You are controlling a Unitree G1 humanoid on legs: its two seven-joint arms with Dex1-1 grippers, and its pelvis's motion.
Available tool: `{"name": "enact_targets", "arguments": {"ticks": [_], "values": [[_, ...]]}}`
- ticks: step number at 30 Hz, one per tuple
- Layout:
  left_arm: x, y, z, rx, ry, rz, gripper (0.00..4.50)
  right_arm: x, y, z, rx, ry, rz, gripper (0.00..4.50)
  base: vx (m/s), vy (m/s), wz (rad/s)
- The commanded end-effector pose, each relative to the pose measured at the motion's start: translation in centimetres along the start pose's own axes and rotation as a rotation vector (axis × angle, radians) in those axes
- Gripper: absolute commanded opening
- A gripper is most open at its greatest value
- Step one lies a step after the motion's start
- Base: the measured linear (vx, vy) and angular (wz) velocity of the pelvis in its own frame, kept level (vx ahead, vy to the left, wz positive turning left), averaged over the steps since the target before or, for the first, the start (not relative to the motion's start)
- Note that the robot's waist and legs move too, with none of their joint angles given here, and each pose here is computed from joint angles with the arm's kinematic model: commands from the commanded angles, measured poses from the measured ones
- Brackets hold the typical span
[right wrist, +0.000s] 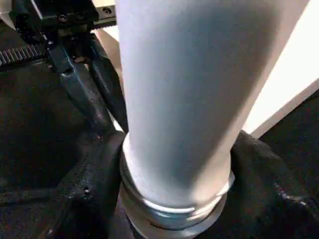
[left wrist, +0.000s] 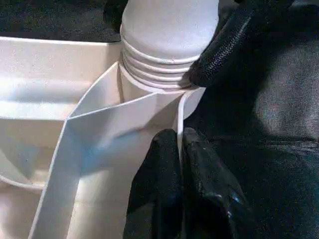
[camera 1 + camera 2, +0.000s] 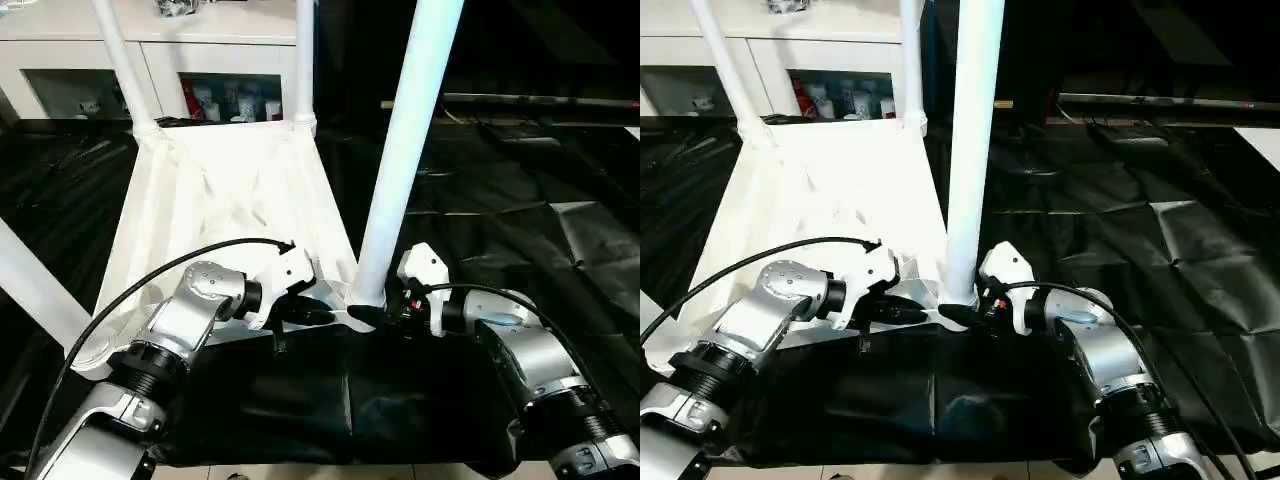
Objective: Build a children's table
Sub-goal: Rotate leg to tighten
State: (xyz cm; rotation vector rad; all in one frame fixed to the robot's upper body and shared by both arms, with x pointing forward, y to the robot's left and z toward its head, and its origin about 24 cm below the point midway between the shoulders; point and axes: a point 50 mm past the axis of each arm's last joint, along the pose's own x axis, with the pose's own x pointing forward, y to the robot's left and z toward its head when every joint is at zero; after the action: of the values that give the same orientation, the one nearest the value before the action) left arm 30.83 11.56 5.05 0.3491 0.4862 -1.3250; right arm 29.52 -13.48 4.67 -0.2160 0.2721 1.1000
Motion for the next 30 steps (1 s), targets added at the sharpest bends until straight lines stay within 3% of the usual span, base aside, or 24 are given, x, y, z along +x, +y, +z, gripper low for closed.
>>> {"name": "enact_targets", "arguments": {"ticks": [1,5,7,12,14,17,19,24,25,29,30], "values": [[0.2,-0.5,-1.4,-0.05,0.035,-0.019,0.0,-0.1,-0.2,-0.3,0.009,-0.006,-0.036,2.74,0.0,0.0,0.0],[0.3,-0.1,-1.3,-0.063,0.019,0.037,0.0,0.1,-0.3,-0.8,0.052,-0.023,-0.108,2.72,0.0,0.0,0.0],[0.8,0.4,-1.1,-0.08,-0.004,0.119,0.0,0.6,-0.3,-1.3,0.117,-0.045,-0.193,2.72,0.0,0.0,0.0],[1.9,1.2,-0.5,-0.127,-0.028,0.252,0.0,2.1,0.6,-2.4,0.201,-0.052,-0.304,2.72,0.0,0.0,0.0],[2.4,1.3,-0.3,-0.135,-0.032,0.275,0.0,2.9,1.1,-2.5,0.216,-0.051,-0.336,2.72,0.0,0.0,0.0],[4.6,1.1,0.8,-0.155,-0.041,0.313,0.0,5.9,1.9,-2.2,0.297,-0.054,-0.476,2.72,0.0,0.0,0.0],[5.4,0.8,1.2,-0.144,-0.041,0.303,0.0,7.0,2.3,-1.8,0.289,-0.051,-0.471,2.72,0.0,0.0,0.0],[6.0,0.4,1.5,-0.127,-0.038,0.274,0.0,7.2,2.6,-1.2,0.237,-0.07,-0.405,2.72,0.0,0.0,0.0],[6.0,0.4,1.5,-0.126,-0.037,0.273,0.0,7.2,2.6,-1.2,0.236,-0.072,-0.402,3.28,0.0,0.0,0.0],[5.4,0.8,1.0,-0.11,-0.014,0.285,0.0,6.1,1.9,-0.6,0.243,-0.135,-0.364,3.48,0.0,0.0,0.0],[5.1,1.0,0.8,-0.107,-0.008,0.284,0.0,5.7,1.5,-0.4,0.22,-0.143,-0.351,3.78,0.0,0.0,0.0]]}}
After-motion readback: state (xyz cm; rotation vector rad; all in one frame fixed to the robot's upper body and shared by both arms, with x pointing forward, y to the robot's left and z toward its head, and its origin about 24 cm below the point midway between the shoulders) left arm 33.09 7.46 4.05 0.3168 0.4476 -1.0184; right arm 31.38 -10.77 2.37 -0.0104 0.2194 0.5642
